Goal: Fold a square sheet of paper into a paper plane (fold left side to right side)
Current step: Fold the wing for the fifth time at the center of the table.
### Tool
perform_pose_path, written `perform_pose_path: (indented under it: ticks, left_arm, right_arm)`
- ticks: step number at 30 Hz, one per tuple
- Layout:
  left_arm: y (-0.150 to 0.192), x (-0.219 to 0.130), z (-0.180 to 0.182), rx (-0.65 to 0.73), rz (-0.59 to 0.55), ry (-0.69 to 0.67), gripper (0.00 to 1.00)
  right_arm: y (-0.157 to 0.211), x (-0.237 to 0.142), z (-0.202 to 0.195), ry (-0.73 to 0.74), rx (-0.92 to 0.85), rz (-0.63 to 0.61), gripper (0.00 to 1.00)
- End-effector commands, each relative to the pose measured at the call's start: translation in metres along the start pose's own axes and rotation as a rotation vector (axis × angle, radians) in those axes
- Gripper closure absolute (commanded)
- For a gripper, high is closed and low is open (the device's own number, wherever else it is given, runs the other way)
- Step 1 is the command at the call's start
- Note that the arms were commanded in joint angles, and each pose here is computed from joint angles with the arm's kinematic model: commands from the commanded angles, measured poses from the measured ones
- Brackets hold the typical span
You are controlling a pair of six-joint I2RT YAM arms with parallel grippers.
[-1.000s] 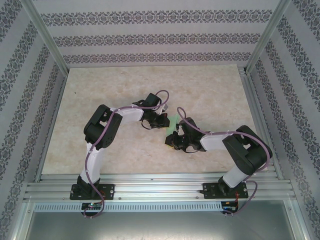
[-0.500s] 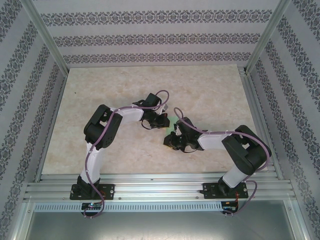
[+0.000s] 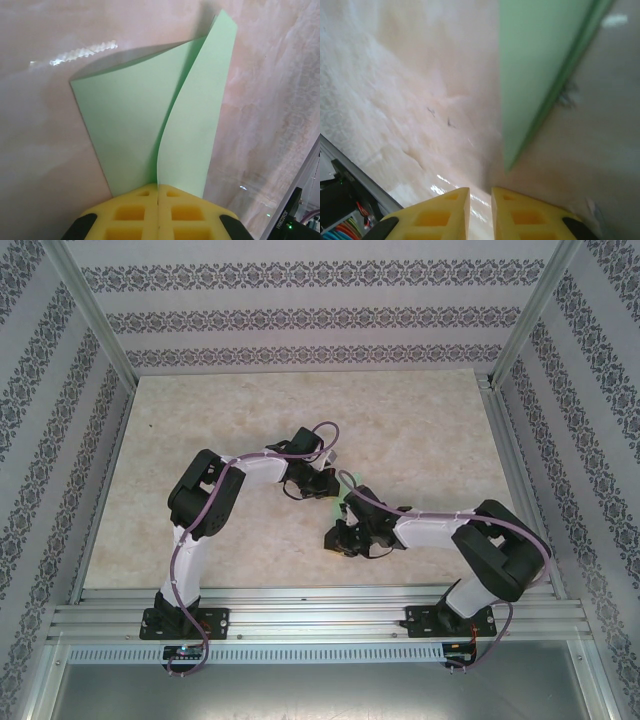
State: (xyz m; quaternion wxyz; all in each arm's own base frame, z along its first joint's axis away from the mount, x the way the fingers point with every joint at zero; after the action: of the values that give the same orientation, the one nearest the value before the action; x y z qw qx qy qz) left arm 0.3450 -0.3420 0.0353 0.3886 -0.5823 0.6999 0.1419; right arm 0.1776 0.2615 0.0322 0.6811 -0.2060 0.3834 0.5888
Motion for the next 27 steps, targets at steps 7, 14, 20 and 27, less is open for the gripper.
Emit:
perform_pose_path:
  ticks: [7, 14, 20, 27]
  left_arm:
    - [0.009, 0.009, 0.028, -0.003, 0.011, -0.094, 0.93]
    - [0.010, 0.009, 0.028, -0.002, 0.011, -0.097, 0.93]
    - [0.009, 0.010, 0.029, -0.004, 0.011, -0.096, 0.93]
    - [0.010, 0.011, 0.031, -0.006, 0.013, -0.100, 0.93]
  right_arm:
    - [-0.042, -0.045, 0.025, -0.082, -0.021, -0.148, 0.80]
    - [-0.059, -0.024, 0.030, -0.054, -0.047, -0.174, 0.81]
    - [-0.049, -0.002, 0.018, 0.006, -0.051, -0.123, 0.81]
    - [-0.011, 0.005, -0.009, 0.071, -0.024, -0.026, 0.81]
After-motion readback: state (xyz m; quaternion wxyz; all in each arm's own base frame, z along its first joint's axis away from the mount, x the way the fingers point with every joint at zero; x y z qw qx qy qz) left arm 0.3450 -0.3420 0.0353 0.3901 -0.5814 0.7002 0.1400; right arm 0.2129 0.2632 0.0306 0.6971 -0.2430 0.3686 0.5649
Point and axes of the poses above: each hand's point on the last joint's axis, 136 mm out from that joint toward the fingers, its own x axis out along the fingers, its own z axis along the line the jaws close on, y = z × x, the point moved 2 cm from there along -x, back along the fingers, and after that the axes turned 13 degrees about x, right-handed, at the moved point
